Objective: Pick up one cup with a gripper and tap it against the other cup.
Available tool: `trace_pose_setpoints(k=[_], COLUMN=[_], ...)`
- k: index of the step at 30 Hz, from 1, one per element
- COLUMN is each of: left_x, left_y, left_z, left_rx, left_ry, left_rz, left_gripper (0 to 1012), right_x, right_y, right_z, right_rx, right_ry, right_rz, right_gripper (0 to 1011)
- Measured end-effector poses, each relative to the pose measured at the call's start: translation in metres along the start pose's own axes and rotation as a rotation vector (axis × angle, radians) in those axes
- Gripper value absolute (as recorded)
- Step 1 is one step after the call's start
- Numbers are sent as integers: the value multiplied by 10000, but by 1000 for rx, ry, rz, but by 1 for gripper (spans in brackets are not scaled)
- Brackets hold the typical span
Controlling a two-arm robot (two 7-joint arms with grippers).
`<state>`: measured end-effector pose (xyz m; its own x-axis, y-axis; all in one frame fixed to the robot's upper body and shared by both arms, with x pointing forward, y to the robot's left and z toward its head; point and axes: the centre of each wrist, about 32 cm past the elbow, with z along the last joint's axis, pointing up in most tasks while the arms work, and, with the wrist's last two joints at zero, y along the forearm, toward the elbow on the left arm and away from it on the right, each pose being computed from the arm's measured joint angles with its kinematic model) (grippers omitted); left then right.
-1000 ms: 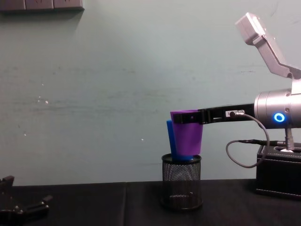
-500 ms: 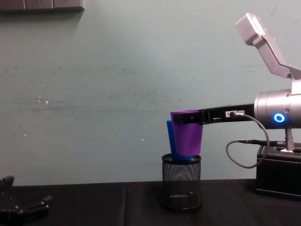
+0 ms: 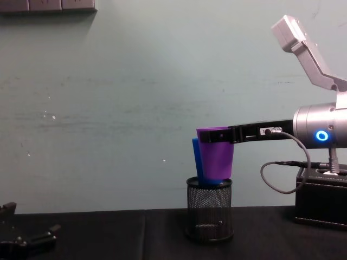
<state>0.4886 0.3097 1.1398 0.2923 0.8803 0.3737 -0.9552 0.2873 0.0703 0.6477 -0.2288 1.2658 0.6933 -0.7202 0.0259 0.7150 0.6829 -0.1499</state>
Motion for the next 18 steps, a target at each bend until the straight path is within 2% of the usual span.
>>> trace_pose_setpoints(k=[18], left_x=[0], left_y=[0], left_z=[0], left_rx=[0], left_ry=[0], left_rz=[0], left_gripper=[1011], right_x=[0], right_y=[0], right_z=[0], right_rx=[0], right_ry=[0], right_rz=[0], right_gripper=[719])
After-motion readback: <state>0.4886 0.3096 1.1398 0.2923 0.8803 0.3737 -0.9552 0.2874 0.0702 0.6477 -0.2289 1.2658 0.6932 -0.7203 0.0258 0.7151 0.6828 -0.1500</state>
